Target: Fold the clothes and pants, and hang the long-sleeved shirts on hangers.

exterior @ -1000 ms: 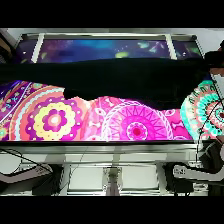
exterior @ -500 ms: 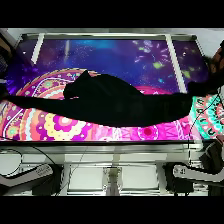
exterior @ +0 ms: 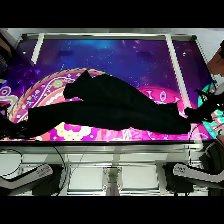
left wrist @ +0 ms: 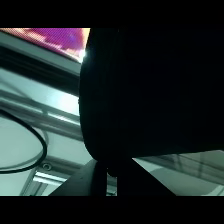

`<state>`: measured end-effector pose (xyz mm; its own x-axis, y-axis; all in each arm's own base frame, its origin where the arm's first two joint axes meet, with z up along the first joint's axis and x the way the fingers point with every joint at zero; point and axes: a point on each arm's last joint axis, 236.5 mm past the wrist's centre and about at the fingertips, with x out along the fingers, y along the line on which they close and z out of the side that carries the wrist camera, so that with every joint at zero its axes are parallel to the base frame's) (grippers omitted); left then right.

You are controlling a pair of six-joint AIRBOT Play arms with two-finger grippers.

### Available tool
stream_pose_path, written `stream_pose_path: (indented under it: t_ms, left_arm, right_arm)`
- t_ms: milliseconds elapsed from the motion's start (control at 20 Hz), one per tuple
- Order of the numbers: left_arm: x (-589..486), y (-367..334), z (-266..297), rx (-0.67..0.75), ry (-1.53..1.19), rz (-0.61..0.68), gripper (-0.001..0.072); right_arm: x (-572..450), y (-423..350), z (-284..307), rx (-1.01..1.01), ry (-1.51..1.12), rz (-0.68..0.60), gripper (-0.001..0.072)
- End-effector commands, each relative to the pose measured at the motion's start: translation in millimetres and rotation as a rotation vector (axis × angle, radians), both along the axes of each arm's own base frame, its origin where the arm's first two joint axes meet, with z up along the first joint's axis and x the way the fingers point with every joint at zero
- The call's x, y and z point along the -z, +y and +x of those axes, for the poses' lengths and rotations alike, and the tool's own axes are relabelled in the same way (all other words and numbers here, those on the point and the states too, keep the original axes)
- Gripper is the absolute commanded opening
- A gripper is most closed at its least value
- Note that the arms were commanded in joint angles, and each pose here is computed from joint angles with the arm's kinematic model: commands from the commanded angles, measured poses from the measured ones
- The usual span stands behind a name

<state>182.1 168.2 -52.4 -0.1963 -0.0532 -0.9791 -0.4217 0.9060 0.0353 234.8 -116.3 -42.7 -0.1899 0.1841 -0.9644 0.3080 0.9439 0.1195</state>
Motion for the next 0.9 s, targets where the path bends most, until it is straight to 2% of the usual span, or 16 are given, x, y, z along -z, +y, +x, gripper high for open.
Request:
stream_pose_path:
  t_ms: [0,50,100,150,200,300,350,500,700,850]
  left_arm:
    - [6,9,-28,-0.029,0.083,0.019,0.0037]
    - [5,9,-30,-0.037,0.085,0.015,0.0042]
    - [5,8,-31,-0.032,0.089,0.011,0.0142]
    - [5,8,-31,-0.026,0.09,0.008,0.0367]
    - [5,8,-30,-0.026,0.088,0.009,0.0414]
    - [5,12,-25,-0.014,0.064,0.023,0.0452]
    - [4,15,-17,-0.003,0.032,0.03,0.0516]
    - [-11,19,41,0.023,-0.197,0.024,0.0525]
    - [-38,-3,149,-0.002,-0.604,-0.071,0.0524]
    - [-16,-14,185,0.014,-0.643,-0.082,0.0533]
  right_arm:
    - [11,-32,-27,0.144,0.022,-0.013,0.0017]
    - [12,-39,-30,0.174,0.016,-0.016,0.0016]
    - [12,-45,-33,0.194,0.011,-0.019,0.0017]
    - [12,-48,-34,0.204,0.006,-0.021,0.0016]
    - [13,-51,-34,0.204,0.0,-0.023,0.0016]
    - [14,-52,-31,0.203,-0.017,-0.028,0.0016]
    - [14,-52,-29,0.204,-0.023,-0.025,0.0017]
    - [14,-51,-29,0.192,-0.028,-0.021,0.0017]
    - [12,-39,-17,0.193,-0.071,0.036,0.0017]
    - [9,-27,-6,0.213,-0.113,0.092,0.0017]
